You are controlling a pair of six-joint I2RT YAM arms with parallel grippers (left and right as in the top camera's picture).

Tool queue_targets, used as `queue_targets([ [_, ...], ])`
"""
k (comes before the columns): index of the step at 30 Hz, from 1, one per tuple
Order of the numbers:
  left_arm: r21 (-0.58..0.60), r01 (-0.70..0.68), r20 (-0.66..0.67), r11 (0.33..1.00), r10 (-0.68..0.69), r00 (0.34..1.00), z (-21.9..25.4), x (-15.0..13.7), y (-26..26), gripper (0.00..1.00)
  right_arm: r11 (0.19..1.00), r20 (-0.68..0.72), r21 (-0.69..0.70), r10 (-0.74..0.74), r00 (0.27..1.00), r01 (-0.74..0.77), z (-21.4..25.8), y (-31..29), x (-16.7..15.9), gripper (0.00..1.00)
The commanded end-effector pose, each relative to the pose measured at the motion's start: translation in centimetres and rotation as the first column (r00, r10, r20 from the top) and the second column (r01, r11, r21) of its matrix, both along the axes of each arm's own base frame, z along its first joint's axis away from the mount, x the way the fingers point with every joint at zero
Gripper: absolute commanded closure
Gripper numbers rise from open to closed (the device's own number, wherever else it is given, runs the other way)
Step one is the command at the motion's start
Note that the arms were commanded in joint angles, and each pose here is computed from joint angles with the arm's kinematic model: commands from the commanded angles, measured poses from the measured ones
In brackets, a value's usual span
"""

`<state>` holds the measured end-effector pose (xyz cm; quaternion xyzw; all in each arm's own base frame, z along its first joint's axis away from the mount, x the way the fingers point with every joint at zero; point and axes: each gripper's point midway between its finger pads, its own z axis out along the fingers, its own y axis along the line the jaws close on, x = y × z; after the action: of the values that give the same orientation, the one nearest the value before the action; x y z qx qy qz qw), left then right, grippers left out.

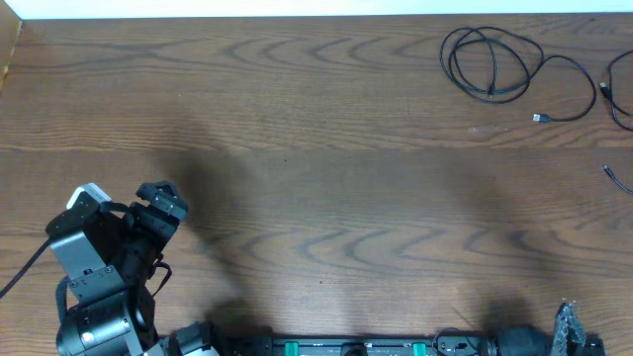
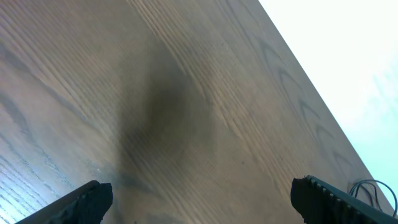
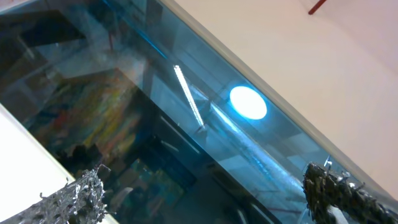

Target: Untangle cables

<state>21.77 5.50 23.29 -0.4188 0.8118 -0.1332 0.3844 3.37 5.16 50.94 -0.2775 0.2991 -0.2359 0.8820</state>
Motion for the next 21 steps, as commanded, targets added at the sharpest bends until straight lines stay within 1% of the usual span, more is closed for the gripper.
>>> queue_targets([
  [1,0.011,-0.012,0.023,1.000,0.012,1.000,1.0,0.0,0.2,0.04,0.997,-0.034,0.044,-0.060,0.998,0.062,-0.4,-1.2,0.9,0.01],
  [4,0.011,-0.012,0.023,1.000,0.012,1.000,1.0,0.0,0.2,0.04,0.990,-0.109,0.075,-0.109,0.988,0.118,-1.7,-2.2,2.6,0.01],
  [6,0.011,-0.012,0.023,1.000,0.012,1.000,1.0,0.0,0.2,0.04,0.987,-0.159,0.087,-0.117,0.980,0.132,-2.7,-2.5,3.6,0.01],
  [9,0.011,-0.012,0.023,1.000,0.012,1.000,1.0,0.0,0.2,0.04,0.968,-0.253,0.202,-0.094,0.963,0.148,-4.0,-3.7,5.0,0.01],
  [12,0.011,-0.012,0.023,1.000,0.012,1.000,1.0,0.0,0.2,0.04,0.937,-0.343,0.280,-0.107,0.933,0.211,-5.7,-5.2,6.3,0.01],
  [15,0.011,-0.012,0.023,1.000,0.012,1.000,1.0,0.0,0.2,0.04,0.907,-0.431,0.349,-0.068,0.900,0.236,-7.6,-5.8,7.2,0.01],
  [17,0.011,-0.012,0.023,1.000,0.012,1.000,1.0,0.0,0.2,0.04,0.890,-0.454,0.385,-0.048,0.889,0.245,-8.1,-6.1,7.5,0.01],
  [21,0.011,-0.012,0.023,1.000,0.012,1.000,1.0,0.0,0.2,0.04,0.888,-0.458,0.389,-0.043,0.888,0.244,-8.2,-6.1,7.5,0.01],
])
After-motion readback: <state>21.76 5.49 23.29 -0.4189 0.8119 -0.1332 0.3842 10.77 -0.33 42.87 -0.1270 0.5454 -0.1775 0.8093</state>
